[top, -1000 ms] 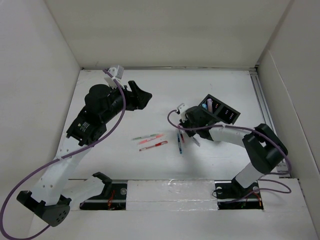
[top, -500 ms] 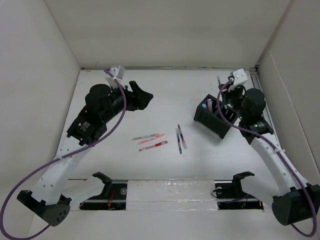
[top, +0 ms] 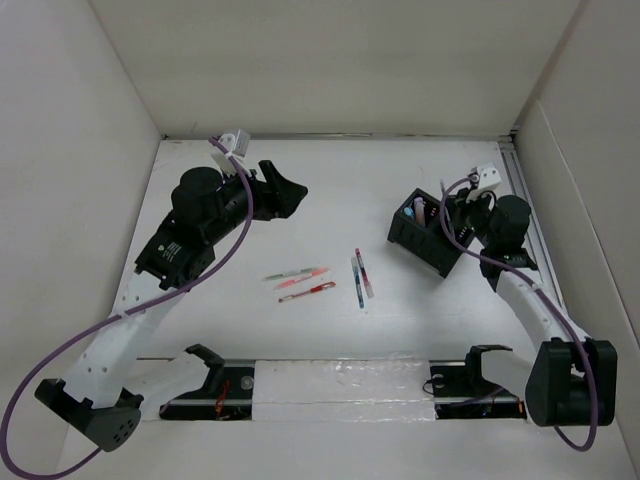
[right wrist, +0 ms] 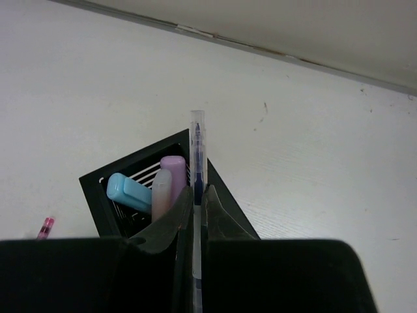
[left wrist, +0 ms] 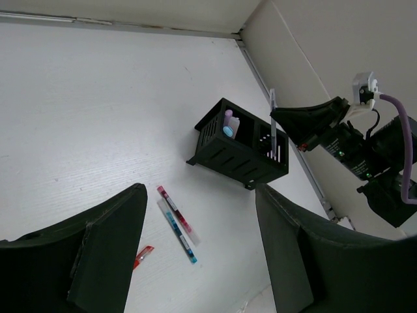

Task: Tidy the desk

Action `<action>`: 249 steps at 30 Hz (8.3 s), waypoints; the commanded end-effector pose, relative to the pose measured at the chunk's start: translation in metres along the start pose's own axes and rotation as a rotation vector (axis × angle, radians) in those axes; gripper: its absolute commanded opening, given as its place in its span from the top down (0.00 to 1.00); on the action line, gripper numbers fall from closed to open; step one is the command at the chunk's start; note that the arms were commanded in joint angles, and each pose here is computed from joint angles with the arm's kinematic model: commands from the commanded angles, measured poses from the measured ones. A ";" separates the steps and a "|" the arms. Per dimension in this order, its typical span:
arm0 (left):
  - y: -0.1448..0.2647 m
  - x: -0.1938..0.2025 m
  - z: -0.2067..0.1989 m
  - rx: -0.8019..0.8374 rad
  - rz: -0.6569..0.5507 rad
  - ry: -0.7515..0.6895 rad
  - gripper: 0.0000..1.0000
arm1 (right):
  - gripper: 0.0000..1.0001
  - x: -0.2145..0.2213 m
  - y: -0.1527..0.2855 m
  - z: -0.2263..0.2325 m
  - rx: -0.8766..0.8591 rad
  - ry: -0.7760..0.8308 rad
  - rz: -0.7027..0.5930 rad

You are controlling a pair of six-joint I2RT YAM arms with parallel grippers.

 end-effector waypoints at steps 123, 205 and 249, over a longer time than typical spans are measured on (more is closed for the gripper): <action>0.006 -0.009 0.006 -0.057 -0.083 -0.028 0.37 | 0.53 0.042 -0.011 0.188 -0.543 0.294 0.358; 0.004 -0.018 0.005 -0.084 -0.095 -0.033 0.32 | 0.79 -0.066 0.026 0.033 -0.250 0.152 -0.173; 0.102 -0.087 -0.022 -0.102 -0.367 -0.008 0.31 | 0.57 0.117 -0.048 0.408 -1.233 0.917 0.460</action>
Point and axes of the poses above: each gripper's point midway between its finger pads, its own y axis back along the fingers, its own z axis along the line the jaws close on, x = y × z, the point moved 6 cm from there along y, back along the fingers
